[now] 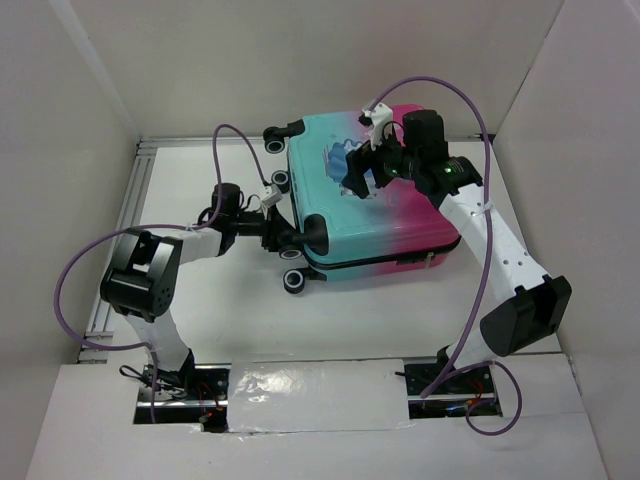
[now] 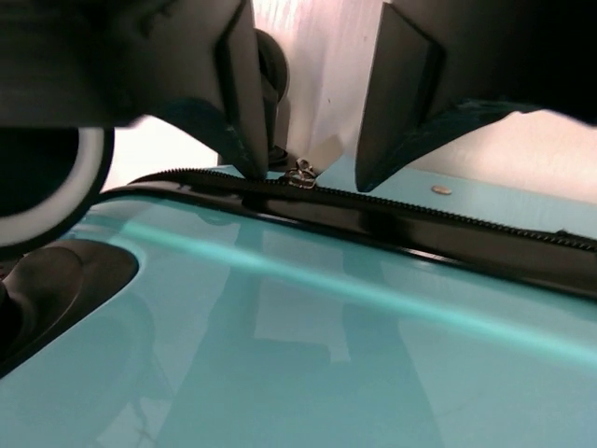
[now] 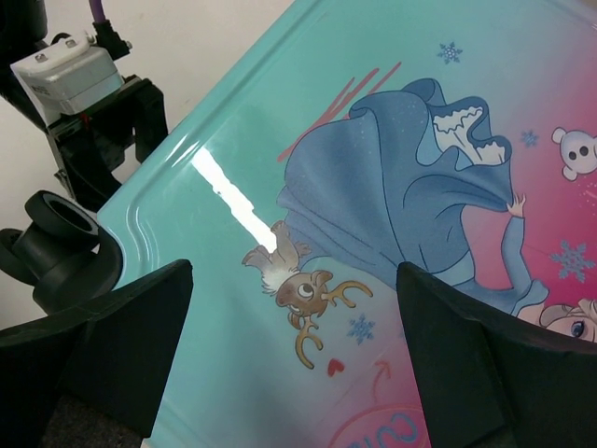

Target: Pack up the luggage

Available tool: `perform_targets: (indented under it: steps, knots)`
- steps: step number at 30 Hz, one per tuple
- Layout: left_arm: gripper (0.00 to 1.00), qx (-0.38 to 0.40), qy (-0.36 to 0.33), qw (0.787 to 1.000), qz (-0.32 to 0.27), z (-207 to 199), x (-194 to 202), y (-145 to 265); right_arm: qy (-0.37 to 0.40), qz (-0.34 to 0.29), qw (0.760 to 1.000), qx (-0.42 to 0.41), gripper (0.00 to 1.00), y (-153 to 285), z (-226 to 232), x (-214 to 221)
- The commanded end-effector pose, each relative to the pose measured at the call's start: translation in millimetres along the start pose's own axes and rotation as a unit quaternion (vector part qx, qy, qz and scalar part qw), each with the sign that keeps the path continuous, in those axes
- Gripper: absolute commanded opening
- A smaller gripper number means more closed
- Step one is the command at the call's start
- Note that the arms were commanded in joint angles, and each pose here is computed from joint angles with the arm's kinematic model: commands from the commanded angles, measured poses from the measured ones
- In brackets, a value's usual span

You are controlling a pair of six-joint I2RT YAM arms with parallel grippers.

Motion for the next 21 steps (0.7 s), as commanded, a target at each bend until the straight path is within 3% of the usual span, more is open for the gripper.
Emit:
perform_targets:
  steps: [1, 2, 6, 7, 10, 15, 19, 21]
  knots:
    - [0.54, -0.002, -0.049, 0.999, -0.017, 8.1, -17.6, -9.0, 0.005, -0.003, 1.0, -0.001, 0.96, 2.7, 4.2, -0.1]
    - [0.51, -0.006, -0.049, 0.999, -0.013, 9.0, -15.9, -8.8, 0.005, -0.003, 1.0, -0.005, 0.96, 2.6, 5.4, -0.1]
    - [0.27, -0.012, -0.047, 0.999, -0.013, 9.4, -13.3, -12.5, 0.0, 0.001, 1.0, -0.028, 0.95, 3.5, 19.6, 1.2]
    - [0.15, -0.013, -0.053, 0.998, -0.016, 10.3, -15.0, -12.7, -0.002, 0.002, 0.999, -0.032, 0.95, 2.6, 23.4, 1.5]
    - [0.0, -0.022, -0.049, 0.999, -0.012, 9.8, -8.4, -11.9, -0.002, 0.012, 0.999, -0.052, 0.93, 6.4, 42.9, 6.4]
    - [0.0, -0.031, -0.042, 0.999, -0.011, 8.2, -7.4, -6.6, -0.008, 0.036, 0.997, -0.067, 0.82, 15.5, 72.6, 22.9]
    - [0.0, -0.048, -0.015, 0.999, -0.022, 7.7, -5.1, 1.1, -0.024, 0.045, 0.995, -0.08, 0.5, 27.6, 87.7, 38.8]
    - [0.0, -0.05, 0.002, 0.998, -0.037, 5.4, -9.2, 4.9, -0.033, 0.049, 0.994, -0.09, 0.4, 35.9, 97.8, 47.8]
Point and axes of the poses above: each gripper's point midway between its finger pads, its own y axis back along the fingers, its own z axis along the line the jaws close on, x = y × z, the point moved 5 cm from there along y, back along the fingers, and after that the axes turned 13 degrees about -y, right-handed, at the moved point
